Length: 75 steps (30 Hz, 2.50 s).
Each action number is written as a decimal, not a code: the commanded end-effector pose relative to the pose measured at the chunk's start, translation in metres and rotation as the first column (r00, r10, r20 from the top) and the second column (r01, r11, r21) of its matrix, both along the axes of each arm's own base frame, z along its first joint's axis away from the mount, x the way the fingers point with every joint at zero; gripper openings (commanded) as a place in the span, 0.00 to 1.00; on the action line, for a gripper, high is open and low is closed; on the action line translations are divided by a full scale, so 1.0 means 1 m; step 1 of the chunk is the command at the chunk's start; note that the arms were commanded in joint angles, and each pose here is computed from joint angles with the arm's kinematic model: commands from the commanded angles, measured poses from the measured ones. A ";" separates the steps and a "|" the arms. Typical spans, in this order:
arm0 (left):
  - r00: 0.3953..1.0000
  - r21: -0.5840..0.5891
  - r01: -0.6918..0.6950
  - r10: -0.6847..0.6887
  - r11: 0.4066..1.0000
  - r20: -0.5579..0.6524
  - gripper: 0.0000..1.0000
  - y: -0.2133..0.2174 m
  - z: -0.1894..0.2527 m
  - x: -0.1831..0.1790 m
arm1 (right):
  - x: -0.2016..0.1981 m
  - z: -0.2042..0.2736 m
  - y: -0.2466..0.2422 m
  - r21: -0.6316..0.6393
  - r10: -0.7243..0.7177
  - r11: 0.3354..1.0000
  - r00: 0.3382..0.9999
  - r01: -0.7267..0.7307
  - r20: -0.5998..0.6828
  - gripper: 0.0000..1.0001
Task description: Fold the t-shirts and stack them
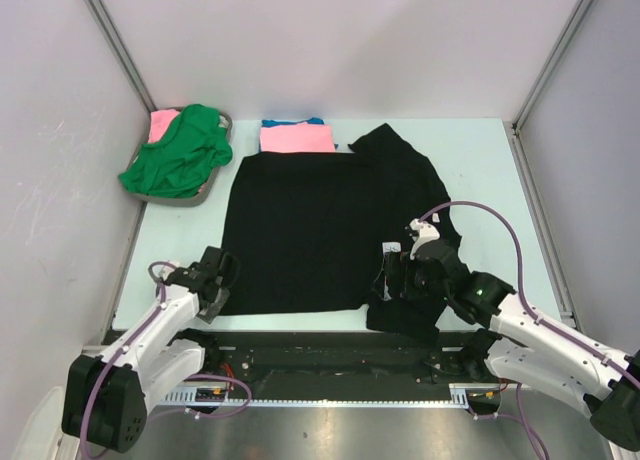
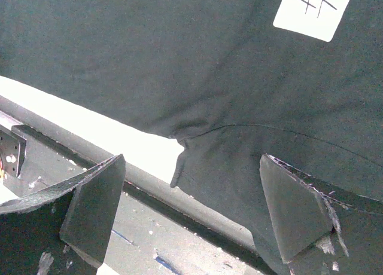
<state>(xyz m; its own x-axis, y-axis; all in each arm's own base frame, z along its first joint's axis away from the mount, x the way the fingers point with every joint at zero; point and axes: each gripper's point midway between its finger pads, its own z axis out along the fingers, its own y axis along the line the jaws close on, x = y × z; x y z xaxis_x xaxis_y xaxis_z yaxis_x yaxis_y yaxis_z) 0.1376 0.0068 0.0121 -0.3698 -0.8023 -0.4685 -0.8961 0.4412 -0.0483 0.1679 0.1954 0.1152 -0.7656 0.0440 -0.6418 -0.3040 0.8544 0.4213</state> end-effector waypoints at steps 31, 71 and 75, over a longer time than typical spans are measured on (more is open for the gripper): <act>0.901 -0.214 0.293 -0.194 0.932 0.389 0.00 -0.032 0.034 0.088 | -0.040 -0.057 -0.070 -0.247 -0.524 0.850 0.795 0.466 -0.306 0.95; 0.869 -0.262 0.375 -0.238 0.889 0.434 0.00 -0.025 0.032 0.094 | -0.065 -0.063 -0.077 -0.288 -0.657 0.751 0.717 0.595 -0.232 0.00; 0.847 -0.243 0.390 -0.243 0.888 0.472 0.00 -0.025 0.054 0.099 | -0.046 -0.033 -0.070 -0.197 -0.628 0.777 0.759 0.598 -0.171 0.00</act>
